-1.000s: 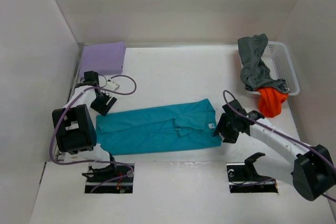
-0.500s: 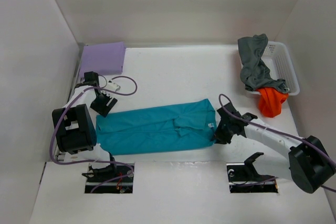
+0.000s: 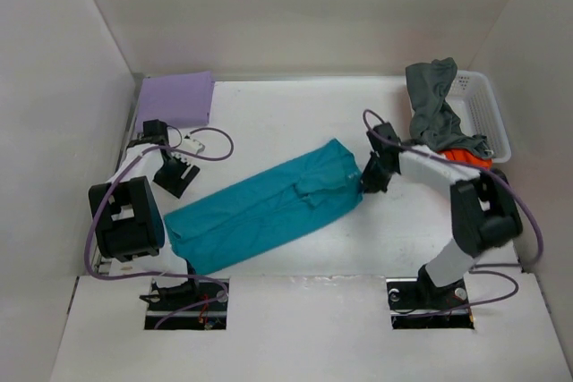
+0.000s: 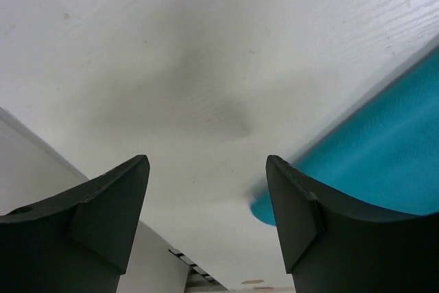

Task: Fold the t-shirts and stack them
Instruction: Rotate the tshirt 90 degrees

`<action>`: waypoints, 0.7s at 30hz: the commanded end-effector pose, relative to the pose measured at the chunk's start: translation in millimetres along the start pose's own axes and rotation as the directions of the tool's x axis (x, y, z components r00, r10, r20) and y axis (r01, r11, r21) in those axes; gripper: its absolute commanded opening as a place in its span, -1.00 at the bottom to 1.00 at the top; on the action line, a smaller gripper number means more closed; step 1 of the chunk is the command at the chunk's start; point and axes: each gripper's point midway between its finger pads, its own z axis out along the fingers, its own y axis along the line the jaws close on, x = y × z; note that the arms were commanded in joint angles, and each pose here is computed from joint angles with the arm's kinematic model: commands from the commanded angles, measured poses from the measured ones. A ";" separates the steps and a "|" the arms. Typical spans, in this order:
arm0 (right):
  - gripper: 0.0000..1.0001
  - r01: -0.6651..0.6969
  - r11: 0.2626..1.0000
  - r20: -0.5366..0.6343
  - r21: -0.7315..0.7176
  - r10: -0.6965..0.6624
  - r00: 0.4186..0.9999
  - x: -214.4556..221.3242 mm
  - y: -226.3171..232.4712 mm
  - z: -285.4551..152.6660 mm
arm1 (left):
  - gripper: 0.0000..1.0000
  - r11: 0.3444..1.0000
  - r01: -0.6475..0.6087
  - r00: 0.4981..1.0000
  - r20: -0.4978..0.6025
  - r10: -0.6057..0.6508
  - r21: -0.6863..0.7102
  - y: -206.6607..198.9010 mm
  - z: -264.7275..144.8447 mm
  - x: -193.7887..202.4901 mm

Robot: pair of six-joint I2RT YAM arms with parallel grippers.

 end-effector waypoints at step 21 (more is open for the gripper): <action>0.22 0.281 0.946 0.471 -0.160 -0.177 0.864 -184.8 124.6 -62.7 | 0.32 0.988 0.000 0.996 0.091 -0.014 0.153 -75.8 -5.7 -79.8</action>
